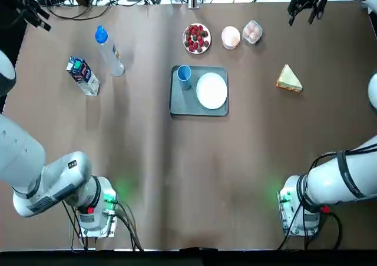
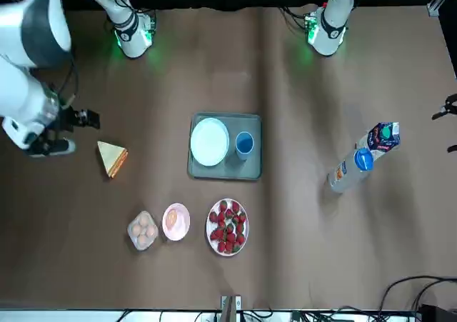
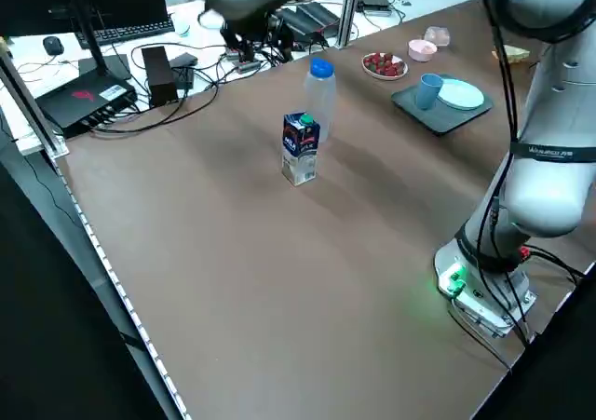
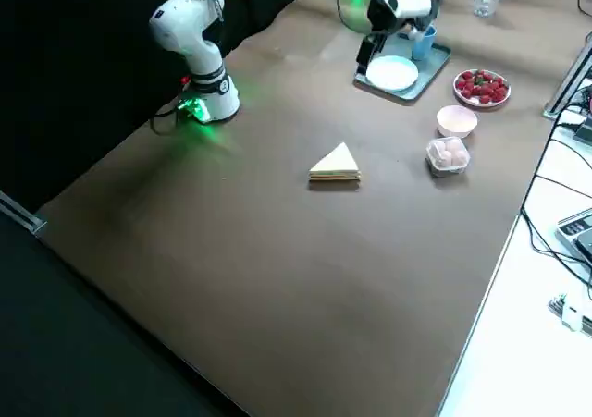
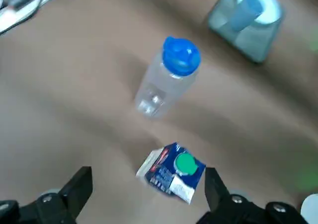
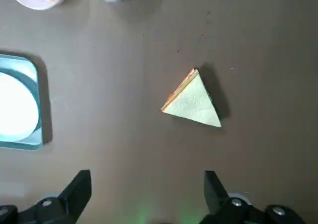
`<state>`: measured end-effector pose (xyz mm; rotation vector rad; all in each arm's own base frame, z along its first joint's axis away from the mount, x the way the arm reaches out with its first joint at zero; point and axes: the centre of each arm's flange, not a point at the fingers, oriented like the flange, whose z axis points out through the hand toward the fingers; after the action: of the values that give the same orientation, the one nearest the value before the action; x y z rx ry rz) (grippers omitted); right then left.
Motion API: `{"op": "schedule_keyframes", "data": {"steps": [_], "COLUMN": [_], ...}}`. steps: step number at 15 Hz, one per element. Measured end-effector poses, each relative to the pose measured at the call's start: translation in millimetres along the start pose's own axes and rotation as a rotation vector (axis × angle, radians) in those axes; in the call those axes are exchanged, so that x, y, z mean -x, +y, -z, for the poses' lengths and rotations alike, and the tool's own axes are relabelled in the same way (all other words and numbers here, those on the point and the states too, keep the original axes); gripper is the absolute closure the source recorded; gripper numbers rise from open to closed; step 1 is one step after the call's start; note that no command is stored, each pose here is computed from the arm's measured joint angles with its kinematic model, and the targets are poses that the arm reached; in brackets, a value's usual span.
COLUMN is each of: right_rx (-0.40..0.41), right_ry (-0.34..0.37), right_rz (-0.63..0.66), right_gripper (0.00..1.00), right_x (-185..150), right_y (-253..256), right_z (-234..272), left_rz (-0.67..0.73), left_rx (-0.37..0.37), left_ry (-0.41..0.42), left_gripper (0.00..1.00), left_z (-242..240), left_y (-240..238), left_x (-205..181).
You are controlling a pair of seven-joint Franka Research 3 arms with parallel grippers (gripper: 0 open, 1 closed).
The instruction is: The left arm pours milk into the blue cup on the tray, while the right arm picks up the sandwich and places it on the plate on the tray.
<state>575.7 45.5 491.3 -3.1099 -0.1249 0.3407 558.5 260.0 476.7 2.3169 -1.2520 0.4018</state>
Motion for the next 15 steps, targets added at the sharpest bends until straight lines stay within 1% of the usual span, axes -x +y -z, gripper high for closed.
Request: {"op": "schedule_keyframes", "data": {"steps": [1,3,4,7,9,11,13,15], "right_rx": [-0.004,-0.009,-0.024,-0.149,-0.195,-0.210,-0.221,-0.234], "right_ry": [-0.014,-0.025,-0.026,-0.032,-0.032,-0.038,-0.046,-0.050], "right_rz": [-0.003,-0.001,0.013,0.092,0.137,0.172,0.220,0.267], "right_gripper": [0.00,0.00,0.00,0.00,0.00,0.00,0.00,0.01], "right_x": [-9,-24,-31,-43,-44,-47,-54,-61], "right_y": [1,7,15,58,88,106,121,139], "right_z": [-19,-54,-74,-117,-132,-147,-163,-179], "left_rz": [-0.030,-0.112,-0.170,-0.304,-0.348,-0.402,-0.499,-0.550], "left_rx": [0.037,0.071,0.082,0.116,0.146,0.193,0.217,0.221], "left_ry": [0.049,0.141,0.189,0.345,0.405,0.466,0.521,0.545], "left_gripper": [0.00,0.00,0.00,0.00,0.00,0.00,0.00,0.00], "left_z": [-13,-38,-51,-83,-91,-93,-97,-108], "left_y": [-9,-26,-34,-50,-50,-43,-37,-39], "left_x": [14,33,43,81,111,132,143,149]}}
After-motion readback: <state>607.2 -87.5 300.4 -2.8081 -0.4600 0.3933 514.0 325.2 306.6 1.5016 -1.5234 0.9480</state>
